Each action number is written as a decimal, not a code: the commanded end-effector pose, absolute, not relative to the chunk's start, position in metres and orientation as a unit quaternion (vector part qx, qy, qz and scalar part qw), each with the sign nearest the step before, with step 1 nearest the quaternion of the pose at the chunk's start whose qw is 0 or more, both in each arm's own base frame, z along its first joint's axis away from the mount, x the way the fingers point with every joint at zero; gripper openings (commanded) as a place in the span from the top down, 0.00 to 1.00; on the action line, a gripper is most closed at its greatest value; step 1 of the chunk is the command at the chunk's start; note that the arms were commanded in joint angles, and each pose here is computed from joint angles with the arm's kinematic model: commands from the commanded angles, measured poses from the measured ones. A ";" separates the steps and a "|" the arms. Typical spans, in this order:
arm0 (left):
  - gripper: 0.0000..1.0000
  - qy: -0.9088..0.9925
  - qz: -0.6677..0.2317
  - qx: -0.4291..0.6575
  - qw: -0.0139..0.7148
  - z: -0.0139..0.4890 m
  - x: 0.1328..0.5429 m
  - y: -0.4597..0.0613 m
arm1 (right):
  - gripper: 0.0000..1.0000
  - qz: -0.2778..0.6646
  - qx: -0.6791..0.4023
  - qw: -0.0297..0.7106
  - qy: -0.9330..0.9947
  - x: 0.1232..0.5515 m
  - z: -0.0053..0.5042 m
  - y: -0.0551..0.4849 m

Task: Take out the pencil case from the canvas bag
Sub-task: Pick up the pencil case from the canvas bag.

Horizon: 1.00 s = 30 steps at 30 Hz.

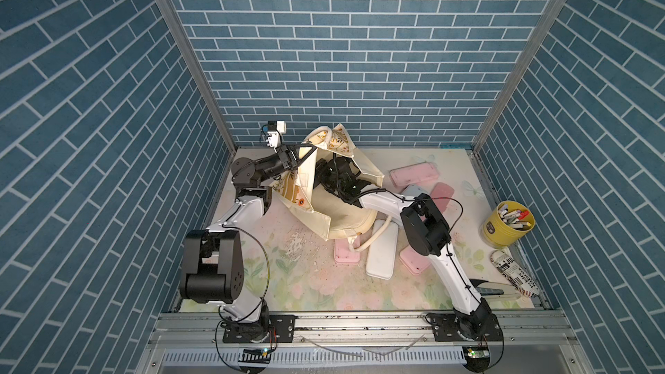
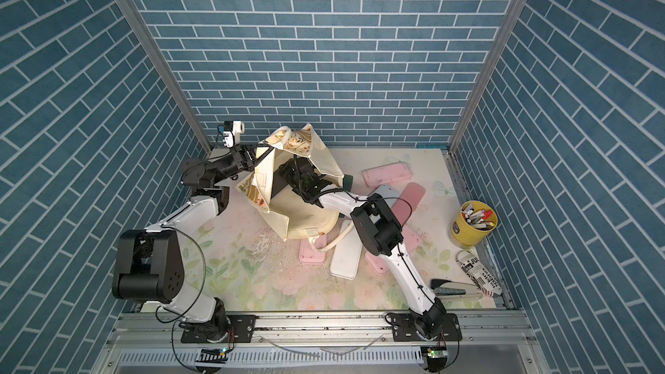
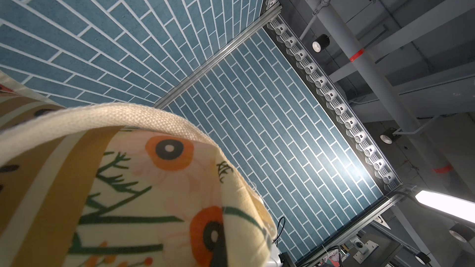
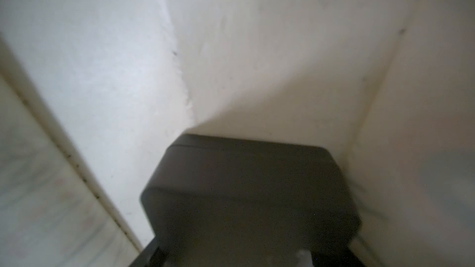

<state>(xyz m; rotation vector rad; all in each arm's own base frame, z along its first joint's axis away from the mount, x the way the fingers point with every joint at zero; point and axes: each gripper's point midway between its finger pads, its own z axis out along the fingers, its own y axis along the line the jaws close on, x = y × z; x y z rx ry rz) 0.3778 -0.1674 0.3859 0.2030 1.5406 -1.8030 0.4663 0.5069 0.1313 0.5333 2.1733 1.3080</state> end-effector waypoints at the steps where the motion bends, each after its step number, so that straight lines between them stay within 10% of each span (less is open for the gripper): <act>1: 0.96 0.556 -0.699 0.142 0.427 0.426 0.355 -0.168 | 0.34 0.482 0.219 0.256 0.809 0.476 0.113 0.504; 30: 0.99 0.613 -0.675 0.030 0.410 0.373 0.411 -0.139 | 0.54 0.491 0.127 0.347 0.789 0.443 0.229 0.464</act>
